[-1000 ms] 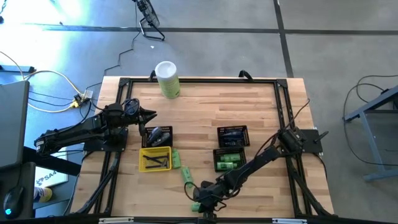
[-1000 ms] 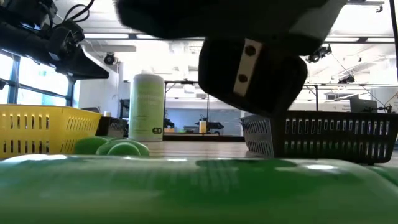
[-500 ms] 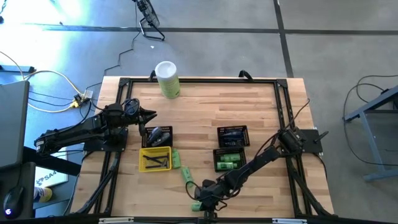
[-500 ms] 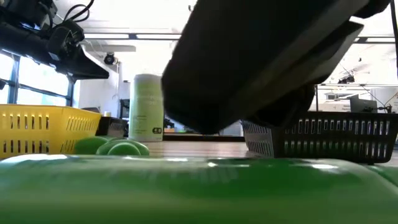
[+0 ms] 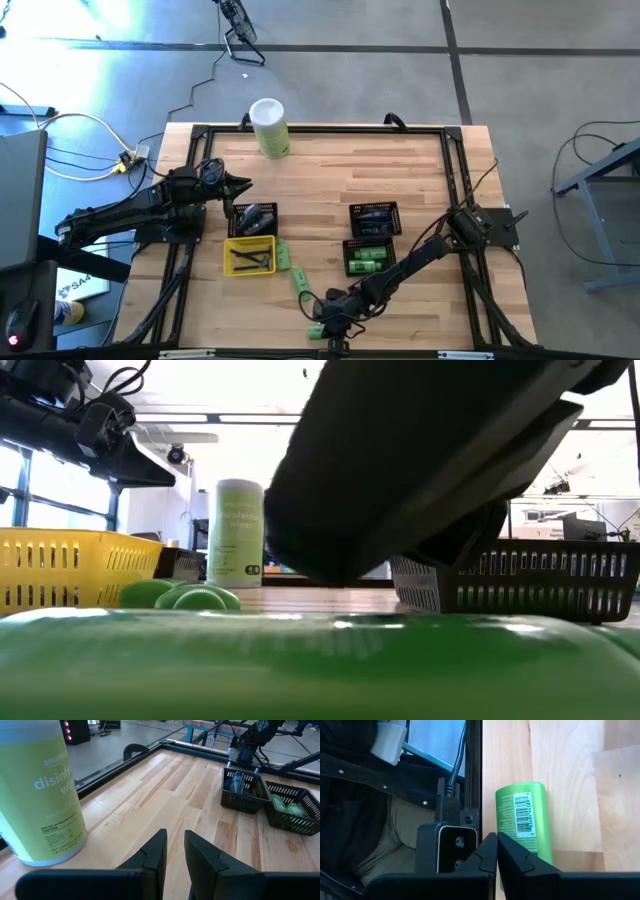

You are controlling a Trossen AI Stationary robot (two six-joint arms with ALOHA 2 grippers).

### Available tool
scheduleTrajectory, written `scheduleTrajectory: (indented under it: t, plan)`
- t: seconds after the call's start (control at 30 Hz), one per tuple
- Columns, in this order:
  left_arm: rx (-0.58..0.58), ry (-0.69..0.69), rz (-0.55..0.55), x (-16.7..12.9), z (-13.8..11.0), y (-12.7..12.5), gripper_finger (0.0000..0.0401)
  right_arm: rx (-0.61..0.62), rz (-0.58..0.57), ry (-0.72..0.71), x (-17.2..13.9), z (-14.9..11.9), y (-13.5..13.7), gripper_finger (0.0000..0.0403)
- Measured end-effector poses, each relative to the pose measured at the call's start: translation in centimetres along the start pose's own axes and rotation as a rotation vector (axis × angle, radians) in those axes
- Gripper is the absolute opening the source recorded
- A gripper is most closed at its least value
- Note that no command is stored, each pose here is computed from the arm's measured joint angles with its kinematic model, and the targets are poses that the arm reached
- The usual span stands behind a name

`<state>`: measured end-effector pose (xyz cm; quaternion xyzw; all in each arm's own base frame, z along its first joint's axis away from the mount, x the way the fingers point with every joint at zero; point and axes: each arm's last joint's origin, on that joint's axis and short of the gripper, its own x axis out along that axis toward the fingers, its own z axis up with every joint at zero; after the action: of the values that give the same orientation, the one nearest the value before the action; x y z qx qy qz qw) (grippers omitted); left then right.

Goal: Pick & Place Travel size toiletries
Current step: Put the green shampoo into the bottom right black bin

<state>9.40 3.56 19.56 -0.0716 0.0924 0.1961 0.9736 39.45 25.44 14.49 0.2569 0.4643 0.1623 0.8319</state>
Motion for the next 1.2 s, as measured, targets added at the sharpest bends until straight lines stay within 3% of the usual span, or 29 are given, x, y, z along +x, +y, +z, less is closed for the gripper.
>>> scheduleTrajectory:
  t: [0.3, 0.7, 1.2]
  plan:
    - [0.0, 0.0, 0.0, 0.0, 0.0, 0.0, 0.0063, -0.008, -0.039, -0.005, 0.0, -0.1, -0.2, 0.0003]
    - [0.0, 0.0, 0.0, 0.0, 0.0, 0.0, 0.0063, -0.013, 0.048, 0.019, 1.7, -0.3, -0.9, 0.0003]
    - [-0.001, 0.0, 0.0, 0.0, 0.0, 0.0, 0.0063, -0.052, -0.036, -0.042, 1.4, 0.5, -1.9, 0.0003]
